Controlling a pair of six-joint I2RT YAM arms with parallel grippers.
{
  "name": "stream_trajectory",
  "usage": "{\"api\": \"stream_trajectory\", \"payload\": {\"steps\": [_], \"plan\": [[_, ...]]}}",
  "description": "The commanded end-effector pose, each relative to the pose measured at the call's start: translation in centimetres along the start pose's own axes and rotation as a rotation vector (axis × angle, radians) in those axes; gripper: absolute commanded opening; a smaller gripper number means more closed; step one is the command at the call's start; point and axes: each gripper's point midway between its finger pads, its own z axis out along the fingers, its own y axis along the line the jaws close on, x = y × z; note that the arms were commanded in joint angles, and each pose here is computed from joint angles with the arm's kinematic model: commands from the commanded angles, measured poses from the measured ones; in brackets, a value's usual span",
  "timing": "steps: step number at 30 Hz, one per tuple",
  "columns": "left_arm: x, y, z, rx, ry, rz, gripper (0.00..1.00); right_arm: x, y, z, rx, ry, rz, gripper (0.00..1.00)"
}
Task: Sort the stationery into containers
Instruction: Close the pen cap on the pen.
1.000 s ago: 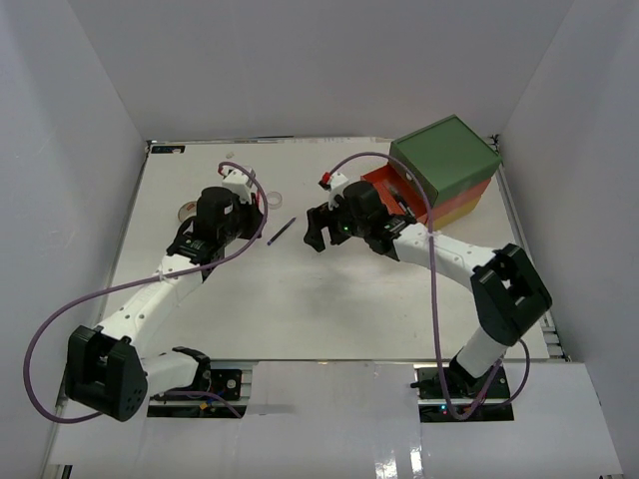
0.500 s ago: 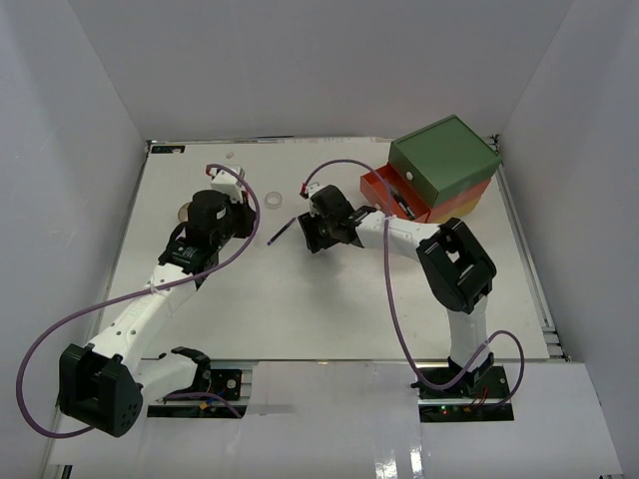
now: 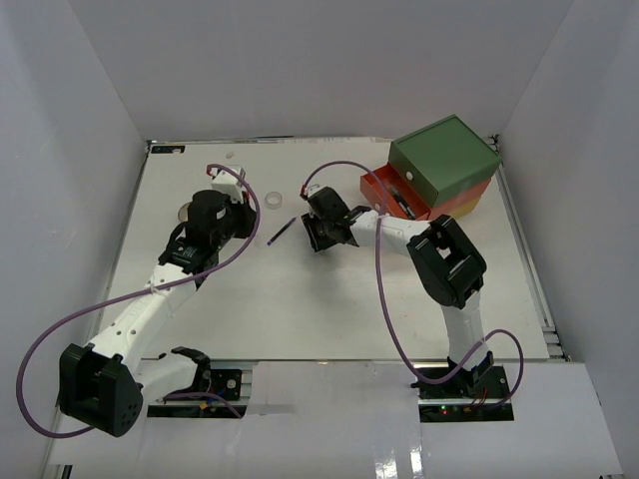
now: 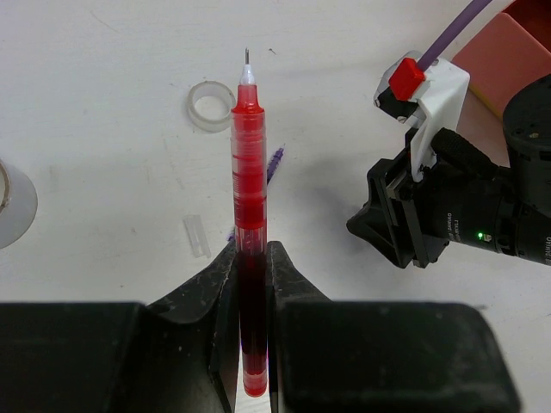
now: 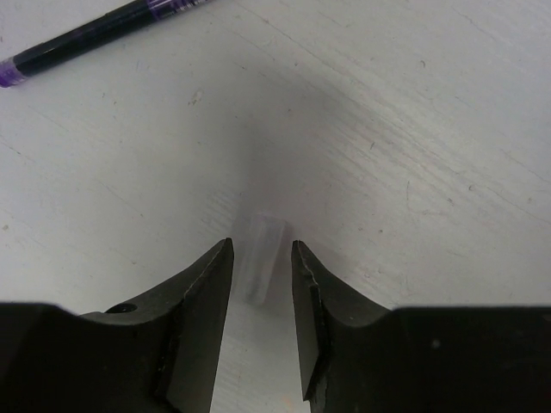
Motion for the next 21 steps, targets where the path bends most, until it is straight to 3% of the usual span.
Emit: {"api": "stream_trajectory", "payload": {"steps": [1,8,14,21], "plan": [[-0.2,-0.3,-0.2,0.02,-0.009,-0.002,0.0,-0.8,0.1,0.2,0.011,-0.013,0.008,0.4],[-0.1,-0.8,-0.2,0.052,-0.004,0.006,0.0,-0.3,-0.1,0.3,0.015,-0.001,0.007,0.31],[-0.3,-2.2,-0.5,0.137,-0.017,0.025,0.0,-1.0,0.4,-0.7,-0.014,-0.021,-0.001,0.11],[-1.2,-4.7,-1.8,0.29,-0.078,0.057,0.0,-6.4,1.8,-7.2,-0.09,-0.224,-0.024,0.08]]}}
